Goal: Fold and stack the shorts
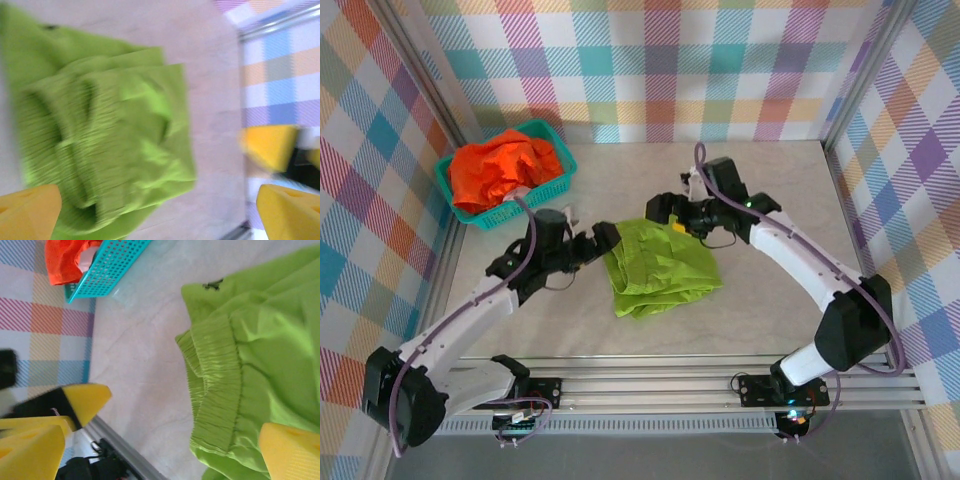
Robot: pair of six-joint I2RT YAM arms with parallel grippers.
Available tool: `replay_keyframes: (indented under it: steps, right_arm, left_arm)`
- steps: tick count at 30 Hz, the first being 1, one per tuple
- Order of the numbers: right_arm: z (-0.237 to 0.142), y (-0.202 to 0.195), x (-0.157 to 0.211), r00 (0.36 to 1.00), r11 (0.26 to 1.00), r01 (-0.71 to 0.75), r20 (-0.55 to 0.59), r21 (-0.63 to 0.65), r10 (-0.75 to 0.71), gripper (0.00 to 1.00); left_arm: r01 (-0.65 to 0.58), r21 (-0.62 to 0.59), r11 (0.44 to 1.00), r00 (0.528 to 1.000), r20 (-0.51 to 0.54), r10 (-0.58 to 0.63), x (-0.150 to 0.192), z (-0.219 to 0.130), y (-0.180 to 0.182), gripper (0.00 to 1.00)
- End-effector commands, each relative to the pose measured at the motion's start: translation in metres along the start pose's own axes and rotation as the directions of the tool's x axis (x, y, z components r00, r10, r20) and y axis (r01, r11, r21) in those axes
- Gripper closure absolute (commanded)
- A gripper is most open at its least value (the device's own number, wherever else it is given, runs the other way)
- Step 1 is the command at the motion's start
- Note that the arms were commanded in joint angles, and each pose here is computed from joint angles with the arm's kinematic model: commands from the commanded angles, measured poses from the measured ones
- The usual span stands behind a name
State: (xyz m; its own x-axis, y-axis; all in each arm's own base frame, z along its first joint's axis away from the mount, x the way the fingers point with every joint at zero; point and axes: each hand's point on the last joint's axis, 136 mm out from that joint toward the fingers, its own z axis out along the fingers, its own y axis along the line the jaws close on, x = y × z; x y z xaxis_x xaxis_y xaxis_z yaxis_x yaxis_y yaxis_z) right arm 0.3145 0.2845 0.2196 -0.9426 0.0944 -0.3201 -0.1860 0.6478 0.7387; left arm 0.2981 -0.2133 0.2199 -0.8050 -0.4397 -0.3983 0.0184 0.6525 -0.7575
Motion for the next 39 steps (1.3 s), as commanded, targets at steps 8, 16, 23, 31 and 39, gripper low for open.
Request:
replay_keyframes:
  steps: [8, 16, 23, 31, 39]
  right_arm:
    - [0.044, -0.062, 0.030, 0.981, 0.982, -0.189, -0.033, -0.013, 0.189, 0.00]
    - [0.068, -0.136, 0.083, 0.924, 0.928, -0.367, -0.094, 0.065, 0.372, 0.00]
    - [0.048, -0.125, 0.093, 0.953, 0.958, -0.283, -0.099, 0.038, 0.286, 0.00]
    - [-0.030, -0.128, 0.025, 1.000, 0.954, -0.016, 0.026, 0.298, 0.009, 0.00]
    - [-0.006, -0.162, -0.006, 0.990, 0.932, 0.088, -0.131, 0.350, -0.045, 0.13]
  left_arm:
    - [0.151, 0.139, 0.979, 0.983, -0.125, -0.134, -0.016, 0.113, -0.018, 0.00]
    - [0.145, -0.119, 0.982, 0.981, -0.110, -0.159, 0.001, 0.166, 0.094, 0.00]
    - [0.124, -0.080, 0.989, 0.983, -0.128, -0.133, -0.007, 0.155, 0.100, 0.00]
    - [-0.069, -0.016, 0.998, 0.991, -0.117, 0.067, -0.029, 0.079, 0.029, 0.00]
    - [-0.068, -0.058, 0.996, 0.988, -0.140, 0.059, 0.004, 0.057, 0.055, 0.00]
